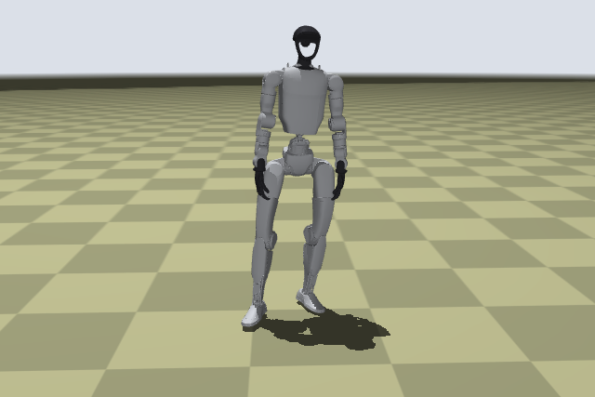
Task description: Kungfu
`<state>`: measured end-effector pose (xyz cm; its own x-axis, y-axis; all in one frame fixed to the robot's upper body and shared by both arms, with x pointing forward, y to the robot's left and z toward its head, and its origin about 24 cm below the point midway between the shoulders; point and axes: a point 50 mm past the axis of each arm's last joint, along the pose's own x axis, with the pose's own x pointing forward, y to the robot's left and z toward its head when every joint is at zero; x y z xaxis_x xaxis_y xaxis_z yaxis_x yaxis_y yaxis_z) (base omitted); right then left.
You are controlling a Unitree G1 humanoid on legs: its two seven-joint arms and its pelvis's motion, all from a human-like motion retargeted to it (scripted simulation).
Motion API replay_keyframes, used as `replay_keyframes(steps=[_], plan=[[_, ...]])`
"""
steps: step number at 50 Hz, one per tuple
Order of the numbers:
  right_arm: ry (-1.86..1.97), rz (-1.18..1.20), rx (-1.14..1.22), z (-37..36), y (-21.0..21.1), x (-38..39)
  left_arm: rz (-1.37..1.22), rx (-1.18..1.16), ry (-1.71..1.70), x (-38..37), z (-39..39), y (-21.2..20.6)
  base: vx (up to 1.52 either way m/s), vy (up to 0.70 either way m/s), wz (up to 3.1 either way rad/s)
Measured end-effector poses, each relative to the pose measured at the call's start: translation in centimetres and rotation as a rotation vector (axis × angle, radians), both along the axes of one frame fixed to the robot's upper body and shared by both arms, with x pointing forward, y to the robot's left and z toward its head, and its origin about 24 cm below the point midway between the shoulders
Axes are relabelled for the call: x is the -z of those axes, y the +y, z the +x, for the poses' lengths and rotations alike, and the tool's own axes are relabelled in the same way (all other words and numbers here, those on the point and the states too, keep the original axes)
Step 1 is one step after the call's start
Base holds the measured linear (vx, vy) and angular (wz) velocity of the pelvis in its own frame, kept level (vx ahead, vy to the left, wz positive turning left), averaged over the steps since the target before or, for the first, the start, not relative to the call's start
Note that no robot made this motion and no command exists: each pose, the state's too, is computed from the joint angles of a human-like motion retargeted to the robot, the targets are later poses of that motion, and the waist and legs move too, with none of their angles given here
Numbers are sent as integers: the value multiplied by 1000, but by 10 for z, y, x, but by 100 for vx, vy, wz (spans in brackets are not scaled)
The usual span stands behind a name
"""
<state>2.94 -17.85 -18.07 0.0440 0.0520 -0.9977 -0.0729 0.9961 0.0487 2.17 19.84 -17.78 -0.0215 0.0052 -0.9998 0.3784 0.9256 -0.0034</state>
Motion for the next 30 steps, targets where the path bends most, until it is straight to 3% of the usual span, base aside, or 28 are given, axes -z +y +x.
replay_keyframes(steps=[10,15,20,30], plan=[[-95,1,182,11,-1,-1,-21,312,-146,-3,46,-11,-7,9,-13],[-100,-4,290,7,3,0,-39,355,-151,-6,58,-3,-7,9,-13],[-94,18,482,-5,15,1,-1,280,-90,-8,49,19,-4,0,-30],[-37,65,836,-33,37,1,28,-105,48,-11,0,49,3,-9,12]])
